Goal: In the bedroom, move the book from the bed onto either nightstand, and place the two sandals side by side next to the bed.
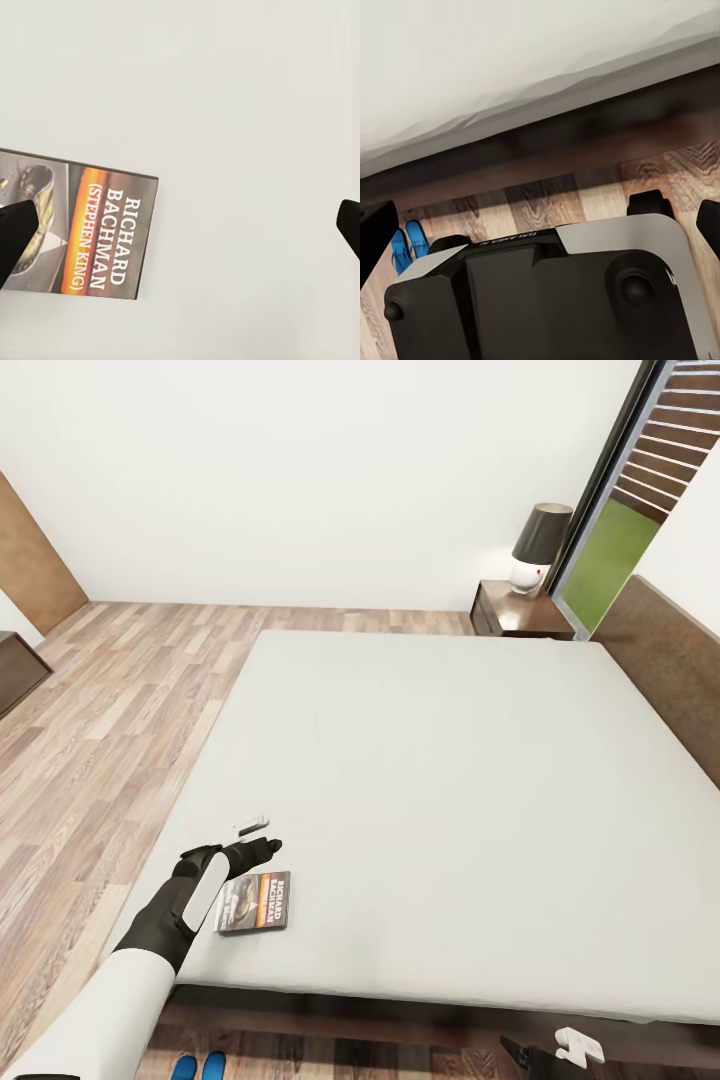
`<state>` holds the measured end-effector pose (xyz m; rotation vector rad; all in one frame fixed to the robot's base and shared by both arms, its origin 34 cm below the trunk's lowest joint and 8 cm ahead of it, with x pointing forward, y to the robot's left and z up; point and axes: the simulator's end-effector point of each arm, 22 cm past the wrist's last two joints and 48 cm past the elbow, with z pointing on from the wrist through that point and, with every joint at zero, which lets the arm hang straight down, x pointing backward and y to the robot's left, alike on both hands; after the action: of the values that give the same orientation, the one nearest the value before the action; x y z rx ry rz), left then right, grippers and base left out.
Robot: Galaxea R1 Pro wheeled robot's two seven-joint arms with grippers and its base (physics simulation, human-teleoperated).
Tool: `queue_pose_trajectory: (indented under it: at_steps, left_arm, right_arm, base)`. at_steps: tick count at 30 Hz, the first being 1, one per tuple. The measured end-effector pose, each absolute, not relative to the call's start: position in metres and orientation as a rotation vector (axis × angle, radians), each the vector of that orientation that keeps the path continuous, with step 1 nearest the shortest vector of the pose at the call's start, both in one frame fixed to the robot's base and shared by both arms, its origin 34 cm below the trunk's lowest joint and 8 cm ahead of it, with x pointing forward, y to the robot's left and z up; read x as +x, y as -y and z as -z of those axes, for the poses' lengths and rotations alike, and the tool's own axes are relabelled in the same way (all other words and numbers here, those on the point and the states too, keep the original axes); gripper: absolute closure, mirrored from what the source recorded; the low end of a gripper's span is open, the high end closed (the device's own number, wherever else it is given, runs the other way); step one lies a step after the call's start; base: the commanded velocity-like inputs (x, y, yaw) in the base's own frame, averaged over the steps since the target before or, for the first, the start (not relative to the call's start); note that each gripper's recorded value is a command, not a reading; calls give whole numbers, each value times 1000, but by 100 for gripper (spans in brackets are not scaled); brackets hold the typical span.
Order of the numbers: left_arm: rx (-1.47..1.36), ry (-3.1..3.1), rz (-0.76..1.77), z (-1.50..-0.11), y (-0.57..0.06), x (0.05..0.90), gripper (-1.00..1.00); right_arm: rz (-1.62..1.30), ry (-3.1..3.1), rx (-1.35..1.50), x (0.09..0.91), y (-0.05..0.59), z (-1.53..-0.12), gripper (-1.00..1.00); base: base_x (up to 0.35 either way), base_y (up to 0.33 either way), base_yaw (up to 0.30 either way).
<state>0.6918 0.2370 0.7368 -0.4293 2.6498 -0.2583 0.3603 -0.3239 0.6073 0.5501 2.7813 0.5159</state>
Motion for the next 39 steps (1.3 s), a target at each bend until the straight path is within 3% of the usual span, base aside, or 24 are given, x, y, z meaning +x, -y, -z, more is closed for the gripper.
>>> queue_pose_trajectory:
  at_steps: [39]
  left_arm:
    - [-442,-2700,251,-707,-237,677,-100]
  right_arm:
    - [-508,-2831,571,339,324,-595,-100]
  base:
    - [0,0,0]
